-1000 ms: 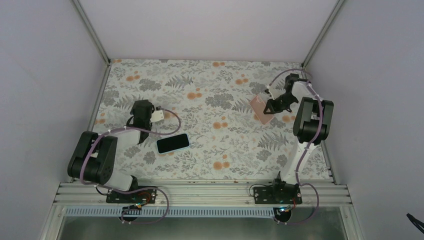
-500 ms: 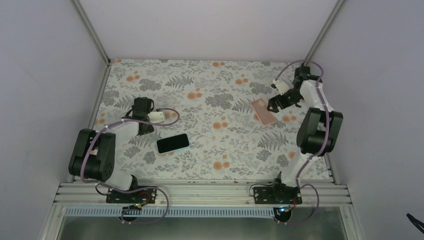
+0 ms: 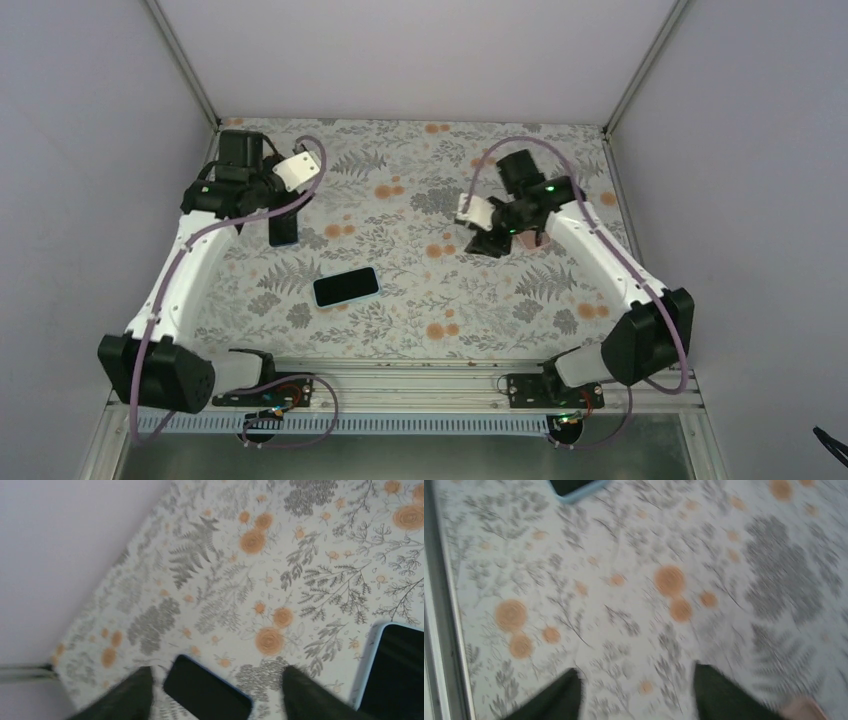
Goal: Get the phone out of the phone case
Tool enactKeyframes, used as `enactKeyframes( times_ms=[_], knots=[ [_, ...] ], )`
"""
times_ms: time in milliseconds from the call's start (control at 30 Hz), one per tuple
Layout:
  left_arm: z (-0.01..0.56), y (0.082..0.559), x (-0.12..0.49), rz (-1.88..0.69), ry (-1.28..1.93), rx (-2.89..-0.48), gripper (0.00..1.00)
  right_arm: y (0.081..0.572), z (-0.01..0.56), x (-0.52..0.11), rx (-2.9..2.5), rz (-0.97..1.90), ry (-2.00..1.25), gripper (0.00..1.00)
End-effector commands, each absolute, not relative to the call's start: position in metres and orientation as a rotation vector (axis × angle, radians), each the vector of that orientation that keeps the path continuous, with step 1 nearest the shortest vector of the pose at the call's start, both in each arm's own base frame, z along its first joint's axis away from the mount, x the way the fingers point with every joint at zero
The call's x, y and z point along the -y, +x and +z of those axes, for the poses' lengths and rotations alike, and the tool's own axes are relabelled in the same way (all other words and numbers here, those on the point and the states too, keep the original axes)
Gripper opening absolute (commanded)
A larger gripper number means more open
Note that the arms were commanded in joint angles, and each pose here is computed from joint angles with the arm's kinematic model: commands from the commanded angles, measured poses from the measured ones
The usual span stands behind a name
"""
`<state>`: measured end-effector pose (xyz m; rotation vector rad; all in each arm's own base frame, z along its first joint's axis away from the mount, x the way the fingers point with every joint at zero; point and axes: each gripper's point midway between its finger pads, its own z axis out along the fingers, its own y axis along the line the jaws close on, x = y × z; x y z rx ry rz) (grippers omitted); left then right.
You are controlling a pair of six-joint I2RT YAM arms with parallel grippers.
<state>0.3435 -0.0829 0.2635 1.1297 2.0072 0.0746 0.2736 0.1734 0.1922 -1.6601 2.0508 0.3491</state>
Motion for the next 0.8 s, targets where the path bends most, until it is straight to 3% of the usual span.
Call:
enactKeyframes(
  times_ms=[0, 67, 133, 433, 767],
  knots=[
    [0.204, 0.353, 0.077, -0.052, 0.993, -2.265, 0.07, 0.245, 0.165, -0.231, -2.003, 0.511, -1.776, 0.32],
    [0.173, 0.354, 0.075, -0.076, 0.988, -2.331, 0.02, 0.235, 0.142, -0.256, -1.981, 0.477, -1.833, 0.14],
    [0.15, 0.353, 0.076, -0.106, 0.988, -2.369, 0.02, 0.224, 0.122, -0.278, -1.933, 0.433, -1.869, 0.04],
    [0.076, 0.326, 0.087, -0.328, 1.065, -2.575, 0.02, 0.198, 0.074, -0.372, -1.82, 0.445, -1.967, 0.03],
    [0.032, 0.28, 0.077, -0.354, 1.161, -2.695, 0.02, 0.194, 0.029, -0.406, -1.825, 0.476, -2.06, 0.04]
  ],
)
